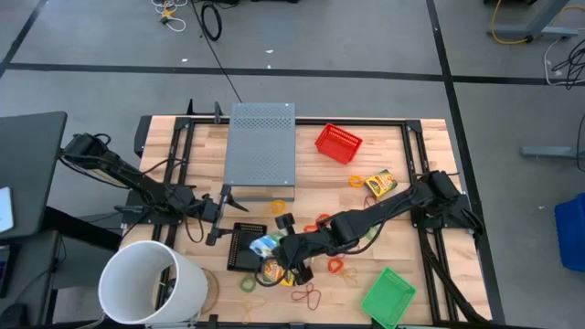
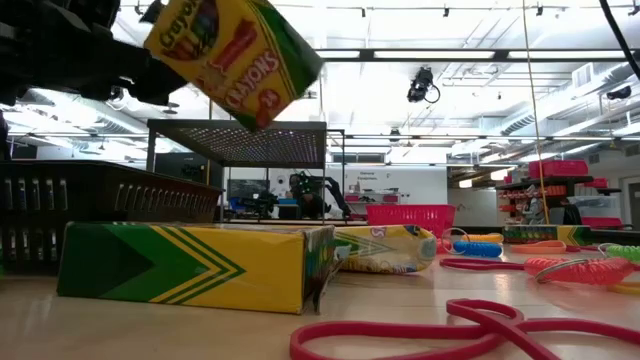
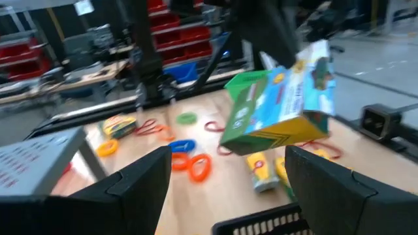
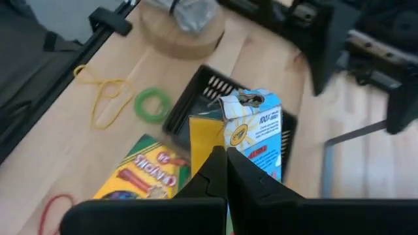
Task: Pick & Place Office Desk Supplies
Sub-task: Put the top left crayon box into the black basket
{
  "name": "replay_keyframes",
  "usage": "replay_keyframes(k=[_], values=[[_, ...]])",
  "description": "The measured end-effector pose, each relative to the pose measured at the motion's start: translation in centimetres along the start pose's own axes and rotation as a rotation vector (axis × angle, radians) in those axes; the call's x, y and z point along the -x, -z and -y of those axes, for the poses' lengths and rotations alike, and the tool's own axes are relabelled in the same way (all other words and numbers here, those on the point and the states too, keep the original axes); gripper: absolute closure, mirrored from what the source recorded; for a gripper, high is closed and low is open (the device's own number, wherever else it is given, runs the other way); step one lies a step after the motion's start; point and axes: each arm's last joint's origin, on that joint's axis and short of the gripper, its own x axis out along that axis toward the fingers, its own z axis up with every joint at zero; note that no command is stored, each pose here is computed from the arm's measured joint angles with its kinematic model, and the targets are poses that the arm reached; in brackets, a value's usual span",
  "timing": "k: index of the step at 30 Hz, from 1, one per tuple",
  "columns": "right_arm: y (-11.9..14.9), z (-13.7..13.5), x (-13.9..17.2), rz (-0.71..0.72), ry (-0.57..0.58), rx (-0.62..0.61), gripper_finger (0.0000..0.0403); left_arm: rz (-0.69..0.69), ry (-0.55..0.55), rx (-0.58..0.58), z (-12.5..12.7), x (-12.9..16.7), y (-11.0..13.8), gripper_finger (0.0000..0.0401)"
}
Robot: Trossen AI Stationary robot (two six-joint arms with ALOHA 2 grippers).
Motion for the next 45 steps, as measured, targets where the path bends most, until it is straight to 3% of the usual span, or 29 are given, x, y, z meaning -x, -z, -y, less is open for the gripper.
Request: replay_keyframes(k=[7,16,24,40,45], values=[[-1.3,1.7,0.0,0.135,0.092,0.037,0.0403,0.065,0.123,-0.021,0.3,0.0,-0.4,0.0098],[-2.0,3.4,0.0,0.224,0.172,0.082,0.0403,0.151,0.113,-0.013,0.1,0.1,-1.3,0.0098],[-2.4,4.7,0.0,0.302,0.166,0.101,0.0403,0.192,0.107,-0.025,0.1,0.2,-1.6,0.0107],[-1.8,7.1,-1.5,0.368,0.129,0.11,0.0403,0.248,0.115,-0.041,0.0,0.3,-2.1,0.0198],[-1.7,7.1,-1.5,0.357,0.127,0.107,0.0403,0.22,0.101,-0.053,0.0,0.2,-1.9,0.0261]])
